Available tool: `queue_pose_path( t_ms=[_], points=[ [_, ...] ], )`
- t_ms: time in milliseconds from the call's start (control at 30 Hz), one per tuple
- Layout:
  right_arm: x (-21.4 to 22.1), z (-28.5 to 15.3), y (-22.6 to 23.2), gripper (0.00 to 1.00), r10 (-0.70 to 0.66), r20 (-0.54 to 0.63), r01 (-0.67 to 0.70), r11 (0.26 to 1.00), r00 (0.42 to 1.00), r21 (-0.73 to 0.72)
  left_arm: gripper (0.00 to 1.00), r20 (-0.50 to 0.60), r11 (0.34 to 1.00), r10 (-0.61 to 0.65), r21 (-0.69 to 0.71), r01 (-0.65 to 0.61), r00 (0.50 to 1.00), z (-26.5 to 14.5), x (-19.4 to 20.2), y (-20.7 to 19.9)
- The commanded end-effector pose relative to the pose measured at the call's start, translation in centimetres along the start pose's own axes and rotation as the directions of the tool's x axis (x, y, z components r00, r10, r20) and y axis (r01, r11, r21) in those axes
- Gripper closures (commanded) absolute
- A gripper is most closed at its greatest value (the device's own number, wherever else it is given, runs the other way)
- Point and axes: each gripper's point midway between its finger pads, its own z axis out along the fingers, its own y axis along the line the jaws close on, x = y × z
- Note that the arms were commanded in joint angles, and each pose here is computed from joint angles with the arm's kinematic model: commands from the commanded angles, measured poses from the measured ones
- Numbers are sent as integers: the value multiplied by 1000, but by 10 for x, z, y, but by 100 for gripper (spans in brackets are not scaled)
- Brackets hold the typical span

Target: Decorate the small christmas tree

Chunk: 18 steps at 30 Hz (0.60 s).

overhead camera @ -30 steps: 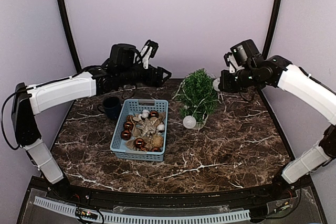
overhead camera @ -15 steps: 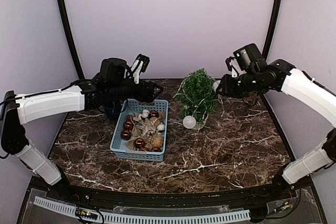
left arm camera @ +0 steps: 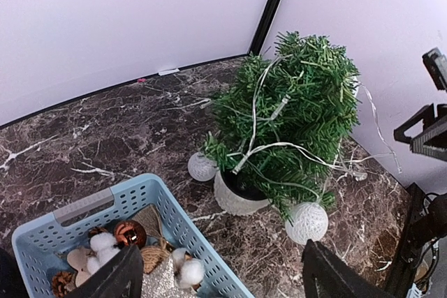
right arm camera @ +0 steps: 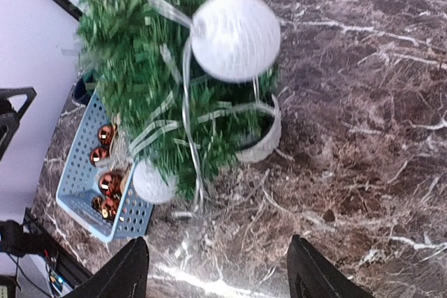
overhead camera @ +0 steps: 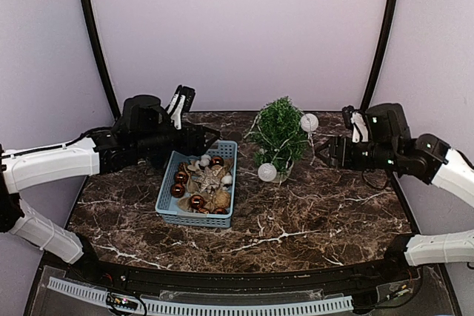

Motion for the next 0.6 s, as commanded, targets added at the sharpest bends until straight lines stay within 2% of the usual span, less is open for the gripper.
queue_pose_path(
  t_ms=[0, 233, 400, 567],
  points=[
    [19, 2, 11, 30, 63, 107, -43, 984, 992, -174, 19, 51, 999, -48, 0, 48, 998, -18, 3, -9],
    [61, 19, -10, 33, 136, 179, -85, 960, 974, -266, 21, 2, 992, -116, 42, 115, 993, -20, 47, -39],
    [88, 44, -17, 40, 103, 189, -48, 960, 977, -276, 23, -60, 978, -195, 62, 198, 979, -13, 82, -57],
    [101, 61, -11, 46, 33, 206, 19, 969, 978, -246, 23, -81, 974, -208, 68, 214, 975, -13, 92, -68]
  ],
)
